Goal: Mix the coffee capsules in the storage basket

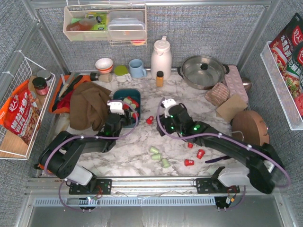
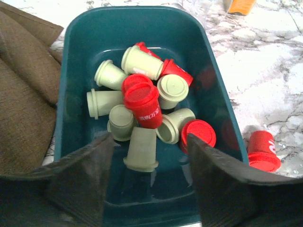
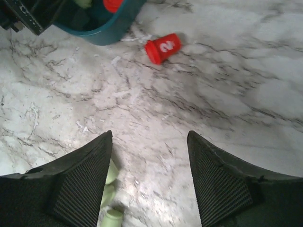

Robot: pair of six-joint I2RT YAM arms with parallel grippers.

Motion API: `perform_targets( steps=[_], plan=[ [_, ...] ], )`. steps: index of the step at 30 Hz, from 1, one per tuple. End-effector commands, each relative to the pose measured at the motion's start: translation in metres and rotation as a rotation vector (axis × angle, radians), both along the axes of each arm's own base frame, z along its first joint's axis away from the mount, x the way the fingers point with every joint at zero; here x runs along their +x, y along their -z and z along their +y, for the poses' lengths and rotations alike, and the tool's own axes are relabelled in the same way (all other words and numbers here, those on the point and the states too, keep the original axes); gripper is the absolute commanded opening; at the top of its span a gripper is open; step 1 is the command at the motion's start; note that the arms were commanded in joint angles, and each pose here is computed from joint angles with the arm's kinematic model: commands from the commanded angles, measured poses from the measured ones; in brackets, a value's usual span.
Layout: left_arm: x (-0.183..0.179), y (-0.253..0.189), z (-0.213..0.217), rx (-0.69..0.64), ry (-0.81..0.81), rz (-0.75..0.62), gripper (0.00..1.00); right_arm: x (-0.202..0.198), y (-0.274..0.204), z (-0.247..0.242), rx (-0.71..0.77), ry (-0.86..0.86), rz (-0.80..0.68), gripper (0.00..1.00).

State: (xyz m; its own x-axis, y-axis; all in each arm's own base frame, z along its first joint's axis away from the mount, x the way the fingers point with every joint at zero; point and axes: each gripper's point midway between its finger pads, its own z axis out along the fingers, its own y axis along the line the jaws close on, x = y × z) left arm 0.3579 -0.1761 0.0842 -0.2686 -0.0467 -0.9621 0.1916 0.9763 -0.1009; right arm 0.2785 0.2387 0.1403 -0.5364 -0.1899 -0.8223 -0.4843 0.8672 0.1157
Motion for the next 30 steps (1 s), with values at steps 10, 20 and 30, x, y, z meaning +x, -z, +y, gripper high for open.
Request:
perform_targets(
  steps=[10, 20, 30],
  plan=[
    [0.002, -0.033, -0.010, 0.040, 0.054, -0.099, 0.93, -0.053, 0.056, 0.043, -0.133, -0.377, 0.235, 0.71],
    [-0.001, -0.053, -0.021, 0.088, 0.111, -0.196, 0.99, -0.076, 0.089, 0.057, -0.219, -0.520, 0.256, 0.66],
    [0.000, -0.060, -0.013, 0.101, 0.078, -0.219, 0.99, -0.075, 0.111, 0.065, -0.271, -0.545, 0.292, 0.47]
  ],
)
